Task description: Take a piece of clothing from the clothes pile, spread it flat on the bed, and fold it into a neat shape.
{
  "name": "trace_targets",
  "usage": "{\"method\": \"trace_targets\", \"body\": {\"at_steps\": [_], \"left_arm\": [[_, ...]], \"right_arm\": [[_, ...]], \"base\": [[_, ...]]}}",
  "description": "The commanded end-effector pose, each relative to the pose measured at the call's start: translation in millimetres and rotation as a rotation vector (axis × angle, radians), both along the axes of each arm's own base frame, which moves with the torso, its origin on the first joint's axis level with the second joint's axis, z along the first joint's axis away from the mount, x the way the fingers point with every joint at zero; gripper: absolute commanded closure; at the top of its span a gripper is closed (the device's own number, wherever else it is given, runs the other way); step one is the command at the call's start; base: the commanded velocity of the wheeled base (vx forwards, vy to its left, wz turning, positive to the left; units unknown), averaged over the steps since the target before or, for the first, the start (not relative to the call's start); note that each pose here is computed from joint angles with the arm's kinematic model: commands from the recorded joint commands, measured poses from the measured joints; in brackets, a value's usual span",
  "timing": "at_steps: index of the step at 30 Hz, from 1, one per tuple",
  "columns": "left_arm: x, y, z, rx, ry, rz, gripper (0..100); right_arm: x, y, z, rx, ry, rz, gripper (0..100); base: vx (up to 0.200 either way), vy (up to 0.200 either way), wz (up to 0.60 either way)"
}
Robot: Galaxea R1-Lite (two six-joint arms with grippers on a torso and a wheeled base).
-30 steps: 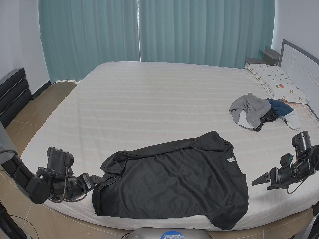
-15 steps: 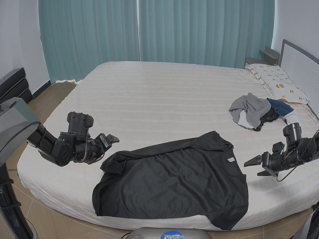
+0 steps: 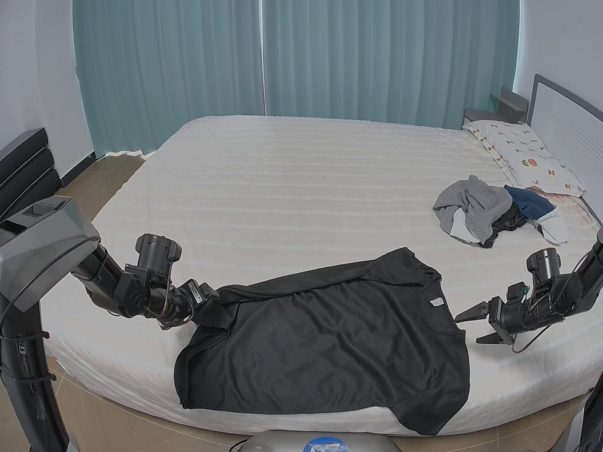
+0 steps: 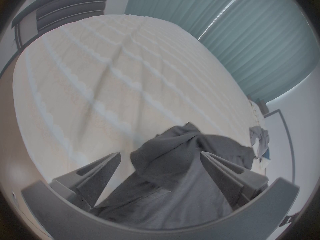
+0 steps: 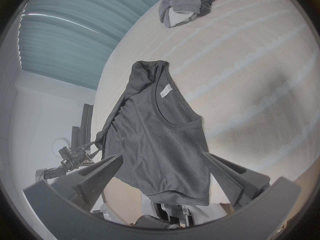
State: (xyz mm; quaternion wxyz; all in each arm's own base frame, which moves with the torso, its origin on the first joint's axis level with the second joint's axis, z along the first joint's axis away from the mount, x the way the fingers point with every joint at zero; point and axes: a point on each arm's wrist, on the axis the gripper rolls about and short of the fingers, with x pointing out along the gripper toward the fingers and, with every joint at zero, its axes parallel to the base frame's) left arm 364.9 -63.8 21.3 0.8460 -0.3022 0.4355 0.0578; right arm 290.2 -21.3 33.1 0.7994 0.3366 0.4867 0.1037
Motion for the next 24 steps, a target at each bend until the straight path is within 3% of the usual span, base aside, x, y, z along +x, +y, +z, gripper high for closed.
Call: {"method": "trace_targets", "body": {"at_steps": [1,6,15,16,24], "left_arm": [[-9,5,-16,0.037,0.052,-0.012,0],[-6,1,-23,0.031,0.061,-0.021,0],[10,-8,-32,0.017,-0.036,-0.033,0],[11,-9,-31,0.014,-0.045,-0.031,100],[23,-7,-16,-0.056,-0.147,0.054,100]], "right_arm": [[-3,-1,-18,0.008,0.041,-0.003,0],[0,0,-19,0.007,0.028,0.002,0],[0,2,-19,0.007,0.028,0.007,0],[0,3,-19,0.007,0.028,0.009,0],[0,4,-19,0.007,0.028,0.012,0]], "base": [[0.000,0.000,0.00],[0.000,0.000,0.00],[0.000,0.000,0.00],[0.000,0.000,0.00],[0.000,0.000,0.00]]}}
